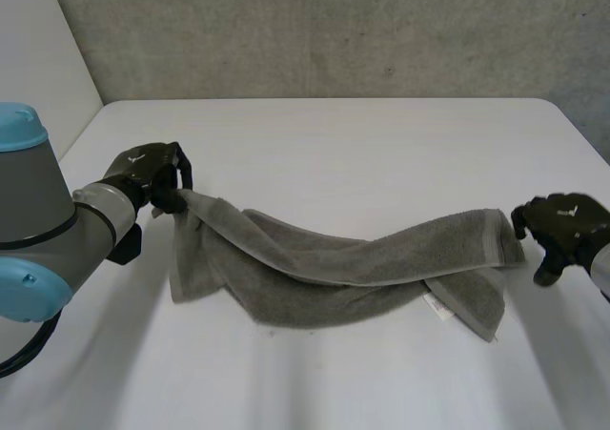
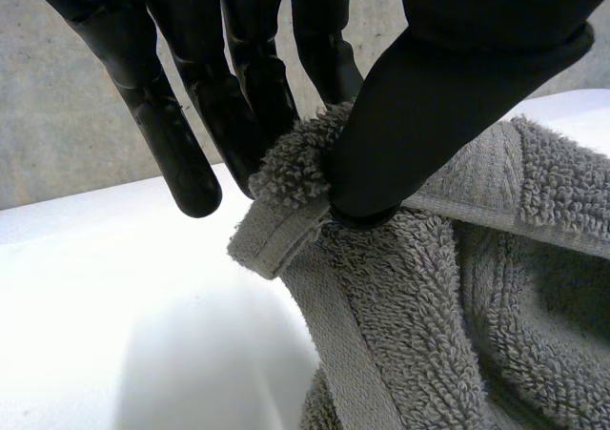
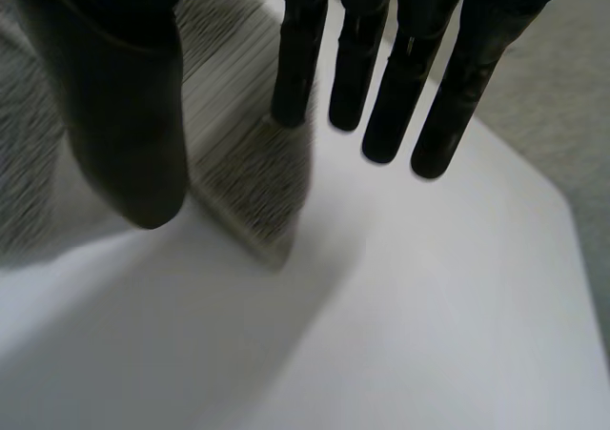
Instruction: Fold the towel.
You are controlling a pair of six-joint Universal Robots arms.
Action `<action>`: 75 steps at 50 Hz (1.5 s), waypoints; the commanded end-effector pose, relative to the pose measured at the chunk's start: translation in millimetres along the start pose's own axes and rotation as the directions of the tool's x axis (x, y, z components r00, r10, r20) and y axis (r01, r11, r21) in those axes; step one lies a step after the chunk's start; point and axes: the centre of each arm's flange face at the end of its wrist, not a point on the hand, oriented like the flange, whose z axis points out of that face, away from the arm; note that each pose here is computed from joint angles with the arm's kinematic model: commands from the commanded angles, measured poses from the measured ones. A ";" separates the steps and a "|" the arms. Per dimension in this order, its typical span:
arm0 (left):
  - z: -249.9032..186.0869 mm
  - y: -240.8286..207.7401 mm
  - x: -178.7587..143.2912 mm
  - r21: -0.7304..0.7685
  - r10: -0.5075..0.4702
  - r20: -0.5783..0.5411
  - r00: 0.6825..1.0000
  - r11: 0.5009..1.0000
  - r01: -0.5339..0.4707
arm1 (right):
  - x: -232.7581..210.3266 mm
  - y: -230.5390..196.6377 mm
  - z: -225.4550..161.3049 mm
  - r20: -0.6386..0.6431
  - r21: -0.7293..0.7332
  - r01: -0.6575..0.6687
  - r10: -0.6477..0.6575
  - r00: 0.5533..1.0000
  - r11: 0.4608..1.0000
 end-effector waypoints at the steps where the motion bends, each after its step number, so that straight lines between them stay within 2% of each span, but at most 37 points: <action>1: -0.9 1.7 0.6 -0.005 0.000 -0.002 1.000 1.000 0.000 | -9.2 25.7 16.8 0.087 -0.015 0.031 -0.030 0.996 0.999; 9: -0.2 4.7 0.9 -0.007 0.000 -0.004 1.000 1.000 0.000 | -7.2 34.8 41.6 0.048 0.045 0.064 -0.067 0.997 0.997; 23: 1.3 5.6 0.6 -0.001 -0.001 -0.004 1.000 1.000 0.001 | 5.8 26.9 66.7 -0.008 0.113 0.086 -0.086 0.996 0.990; 37: 3.5 6.0 0.4 0.008 0.000 -0.005 1.000 1.000 0.000 | -11.6 18.5 91.2 0.003 0.135 0.122 -0.124 0.992 0.983; 54: 4.3 5.8 0.4 0.014 0.003 -0.007 1.000 1.000 -0.002 | -12.8 13.8 103.0 -0.001 0.149 0.132 -0.134 0.991 0.980; 60: 4.2 1.7 0.5 0.028 0.004 -0.006 1.000 1.000 -0.004 | 1.8 -6.1 107.3 -0.086 0.169 0.148 -0.135 0.987 0.975; 62: 3.8 -4.4 0.9 0.048 0.005 -0.007 1.000 0.999 -0.005 | 17.0 -41.5 98.6 -0.144 0.242 0.146 -0.113 0.983 0.959; 63: 3.8 -4.5 0.9 0.048 0.005 -0.007 1.000 0.999 -0.005 | 17.1 -41.7 98.5 -0.144 0.243 0.146 -0.113 0.983 0.959; 65: 4.4 -26.0 2.9 0.115 0.014 -0.013 1.000 0.993 -0.013 | 43.6 -101.0 79.7 -0.227 0.384 0.152 -0.066 0.972 0.911; 66: 4.4 -26.2 2.9 0.116 0.014 -0.013 1.000 0.993 -0.013 | 43.7 -101.3 79.6 -0.227 0.384 0.152 -0.066 0.972 0.911; 67: 6.3 -45.1 5.6 0.177 0.025 -0.020 0.999 0.984 -0.021 | 55.6 -134.6 70.0 -0.263 0.469 0.157 -0.032 0.964 0.869; 68: 6.3 -45.3 5.6 0.177 0.025 -0.020 0.999 0.984 -0.021 | 55.7 -134.9 69.9 -0.263 0.470 0.157 -0.032 0.964 0.868; 69: 8.4 -72.0 7.9 0.260 0.033 -0.023 0.999 0.965 -0.026 | 65.4 -167.3 59.8 -0.288 0.553 0.163 0.004 0.958 0.817; 70: 7.9 -107.0 13.7 0.365 0.051 -0.032 0.998 0.930 -0.036 | 80.7 -207.8 43.6 -0.326 0.650 0.174 0.064 0.943 0.739; 71: 7.9 -107.4 13.8 0.366 0.051 -0.033 0.998 0.930 -0.036 | 80.8 -208.2 43.4 -0.326 0.651 0.175 0.065 0.943 0.738; 72: 4.9 -134.9 19.3 0.447 0.063 -0.040 0.997 0.894 -0.038 | 94.6 -241.6 24.5 -0.360 0.723 0.190 0.129 0.924 0.664; 73: -0.8 -162.9 24.4 0.527 0.067 -0.041 0.997 0.849 -0.035 | 94.7 -241.9 24.3 -0.361 0.724 0.190 0.129 0.924 0.663; 74: -0.9 -163.2 24.5 0.528 0.067 -0.041 0.997 0.849 -0.035 | 103.7 -262.5 9.4 -0.379 0.767 0.200 0.179 0.908 0.609; 75: -7.8 -186.9 27.3 0.591 0.054 -0.037 0.998 0.806 -0.022 | 109.5 -279.5 -4.8 -0.388 0.802 0.205 0.227 0.894 0.561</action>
